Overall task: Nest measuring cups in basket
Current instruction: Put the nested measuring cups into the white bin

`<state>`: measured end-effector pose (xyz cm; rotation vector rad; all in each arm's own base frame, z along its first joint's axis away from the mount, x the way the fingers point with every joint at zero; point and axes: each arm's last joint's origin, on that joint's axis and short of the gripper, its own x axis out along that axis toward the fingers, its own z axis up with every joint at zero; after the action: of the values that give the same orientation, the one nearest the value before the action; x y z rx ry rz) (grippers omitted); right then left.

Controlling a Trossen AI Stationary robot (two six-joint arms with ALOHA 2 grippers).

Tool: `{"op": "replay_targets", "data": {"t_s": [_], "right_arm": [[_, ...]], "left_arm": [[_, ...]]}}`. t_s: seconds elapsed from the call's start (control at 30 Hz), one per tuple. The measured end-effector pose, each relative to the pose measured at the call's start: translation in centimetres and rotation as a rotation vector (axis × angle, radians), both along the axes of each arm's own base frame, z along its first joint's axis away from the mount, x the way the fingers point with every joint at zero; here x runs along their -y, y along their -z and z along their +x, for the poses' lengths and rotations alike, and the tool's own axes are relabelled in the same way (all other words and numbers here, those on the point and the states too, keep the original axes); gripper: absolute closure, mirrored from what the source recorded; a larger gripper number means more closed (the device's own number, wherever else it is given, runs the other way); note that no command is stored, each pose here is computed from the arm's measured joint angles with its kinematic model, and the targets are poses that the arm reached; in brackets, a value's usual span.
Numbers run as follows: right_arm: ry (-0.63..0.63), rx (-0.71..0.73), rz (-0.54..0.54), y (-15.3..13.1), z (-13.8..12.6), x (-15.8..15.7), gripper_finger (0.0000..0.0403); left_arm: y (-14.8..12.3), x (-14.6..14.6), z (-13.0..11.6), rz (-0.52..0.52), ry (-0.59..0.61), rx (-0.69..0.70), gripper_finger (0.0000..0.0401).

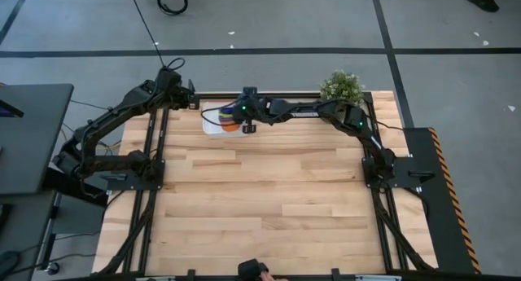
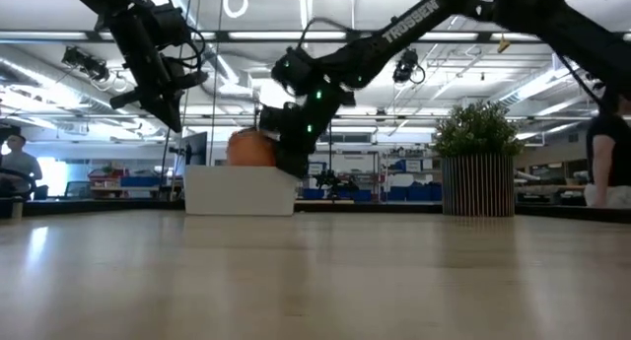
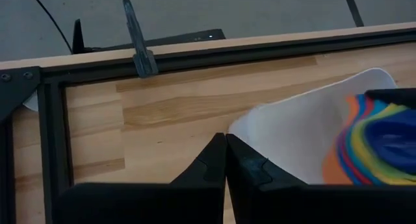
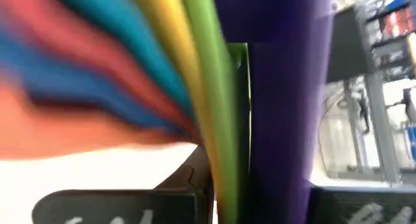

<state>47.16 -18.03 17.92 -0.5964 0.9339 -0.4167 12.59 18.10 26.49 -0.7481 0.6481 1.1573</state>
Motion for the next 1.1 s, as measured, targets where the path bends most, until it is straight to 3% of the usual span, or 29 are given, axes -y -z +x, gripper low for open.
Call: {"op": "replay_targets", "data": {"t_s": [0.27,0.53,0.67,0.93,1.1], "right_arm": [[0.015,0.010,-0.045,-0.2,0.5,-0.6,0.0355],[0.006,-0.078,0.035,0.5,-0.1,-1.4,0.0355],[0.015,-0.030,0.132,0.6,-0.1,-1.7,0.0355],[0.028,-0.011,0.211,0.8,-0.4,-1.2,0.0355],[0.030,-0.014,0.210,1.0,-0.5,-1.0,0.0355]], "left_arm": [[0.0,0.0,0.0,0.000,0.000,0.000,0.0388],[0.0,0.0,0.0,-0.001,0.000,0.001,0.0388],[0.0,0.0,0.0,0.000,0.000,0.000,0.0388],[0.0,0.0,0.0,-0.004,-0.008,0.007,0.0388],[0.0,0.2,0.2,-0.041,0.047,0.057,0.0388]]}}
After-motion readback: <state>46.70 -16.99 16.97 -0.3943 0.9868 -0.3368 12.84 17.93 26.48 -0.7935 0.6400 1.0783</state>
